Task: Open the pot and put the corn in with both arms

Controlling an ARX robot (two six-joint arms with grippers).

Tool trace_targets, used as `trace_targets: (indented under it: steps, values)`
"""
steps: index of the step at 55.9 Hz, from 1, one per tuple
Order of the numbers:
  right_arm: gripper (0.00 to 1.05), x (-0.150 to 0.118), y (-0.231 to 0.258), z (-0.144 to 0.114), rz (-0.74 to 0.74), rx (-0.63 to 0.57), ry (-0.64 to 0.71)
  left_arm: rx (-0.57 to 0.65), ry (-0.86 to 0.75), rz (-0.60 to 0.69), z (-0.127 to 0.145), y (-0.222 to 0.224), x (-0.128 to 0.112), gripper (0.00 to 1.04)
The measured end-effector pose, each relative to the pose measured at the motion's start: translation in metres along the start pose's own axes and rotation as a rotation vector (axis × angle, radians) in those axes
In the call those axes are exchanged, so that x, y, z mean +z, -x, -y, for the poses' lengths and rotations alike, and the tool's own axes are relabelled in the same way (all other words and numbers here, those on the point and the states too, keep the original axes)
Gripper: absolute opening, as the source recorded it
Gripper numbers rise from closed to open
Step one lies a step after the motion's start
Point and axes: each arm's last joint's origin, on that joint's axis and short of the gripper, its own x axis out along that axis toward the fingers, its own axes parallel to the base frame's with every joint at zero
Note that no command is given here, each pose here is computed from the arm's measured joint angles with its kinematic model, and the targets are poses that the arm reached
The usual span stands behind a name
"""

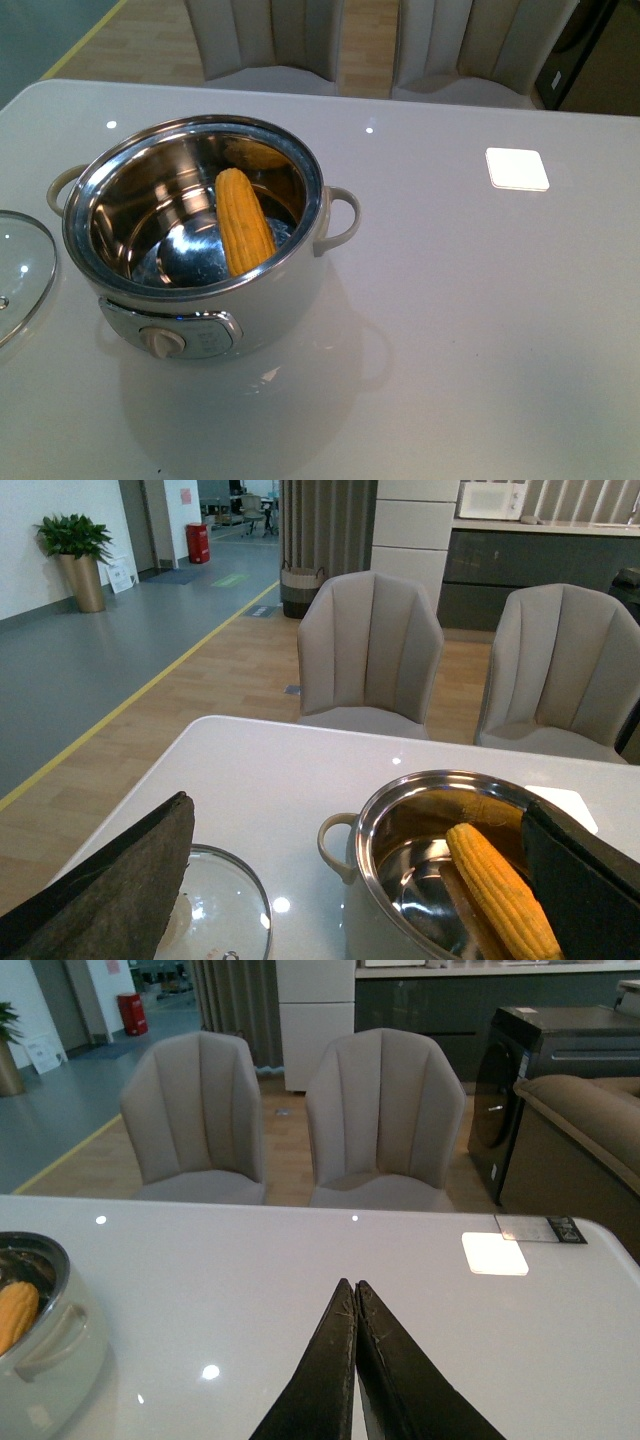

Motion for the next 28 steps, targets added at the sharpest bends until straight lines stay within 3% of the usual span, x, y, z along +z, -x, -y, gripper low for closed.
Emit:
trace_targets:
  steps: [20, 28]
  values:
    - [0.02, 0.0001, 0.0001, 0.0, 0.001, 0.0, 0.0, 0.0, 0.0, 0.0, 0.0, 0.0, 0.0, 0.98]
    - [0.3, 0.0001, 0.0001, 0.0, 0.001, 0.0, 0.001, 0.0, 0.0, 0.0, 0.0, 0.0, 0.0, 0.98]
